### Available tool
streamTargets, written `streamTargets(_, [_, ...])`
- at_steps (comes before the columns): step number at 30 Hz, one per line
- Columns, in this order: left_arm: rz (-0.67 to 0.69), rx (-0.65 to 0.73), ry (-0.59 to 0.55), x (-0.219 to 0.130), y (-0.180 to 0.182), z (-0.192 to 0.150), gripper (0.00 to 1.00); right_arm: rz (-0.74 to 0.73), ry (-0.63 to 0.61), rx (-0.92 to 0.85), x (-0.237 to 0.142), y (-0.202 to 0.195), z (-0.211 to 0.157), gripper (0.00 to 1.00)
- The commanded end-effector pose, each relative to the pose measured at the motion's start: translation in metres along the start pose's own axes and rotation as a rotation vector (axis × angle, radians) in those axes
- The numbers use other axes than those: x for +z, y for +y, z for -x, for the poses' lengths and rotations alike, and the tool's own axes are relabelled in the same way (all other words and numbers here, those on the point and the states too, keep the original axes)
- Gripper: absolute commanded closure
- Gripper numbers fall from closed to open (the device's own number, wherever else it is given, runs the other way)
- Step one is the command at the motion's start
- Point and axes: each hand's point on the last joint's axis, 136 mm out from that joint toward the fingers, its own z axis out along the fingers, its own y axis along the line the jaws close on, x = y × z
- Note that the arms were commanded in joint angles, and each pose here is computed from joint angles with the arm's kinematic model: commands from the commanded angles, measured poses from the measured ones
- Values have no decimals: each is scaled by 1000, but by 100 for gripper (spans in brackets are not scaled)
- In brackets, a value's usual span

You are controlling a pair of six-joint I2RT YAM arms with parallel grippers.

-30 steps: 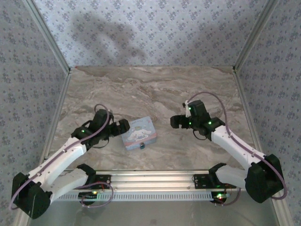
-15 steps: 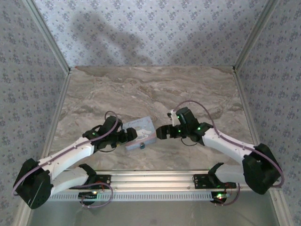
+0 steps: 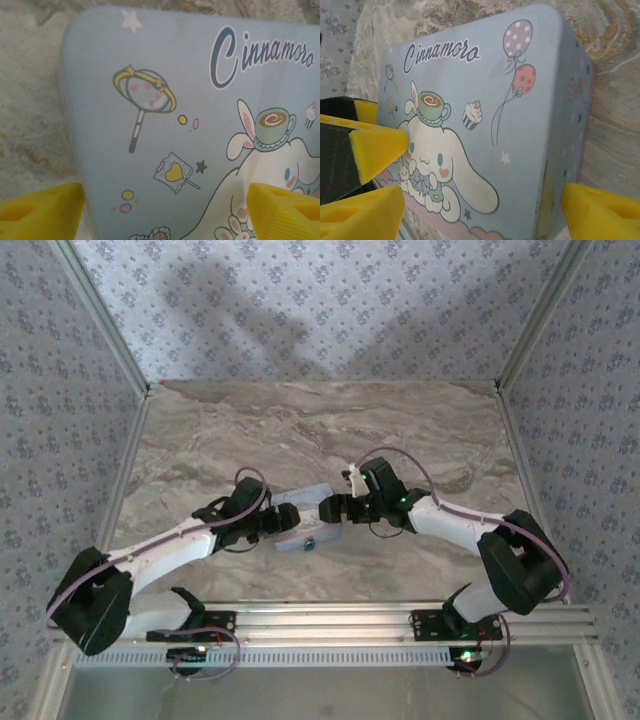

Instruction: Unlock a padlock with a key

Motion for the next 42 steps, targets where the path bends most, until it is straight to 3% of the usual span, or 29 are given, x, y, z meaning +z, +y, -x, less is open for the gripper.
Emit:
streamTargets(1, [-87, 43, -39, 1, -27, 26, 17, 41, -30, 42, -4, -1, 13, 19])
streamTargets(18, [-148, 143, 42, 55, -73, 78, 20, 62, -72, 115, -10, -33, 43, 21])
streamTargets(30, [-138, 174, 36, 84, -78, 117, 19, 15, -134, 114, -6, -53, 79, 22])
streamTargets(36, [-102, 168, -24, 75, -63, 146, 16, -124, -159, 133, -18, -80, 77, 20])
streamTargets(42, [-48, 194, -127, 36, -55, 172, 5, -265, -190, 144, -50, -97, 56, 18])
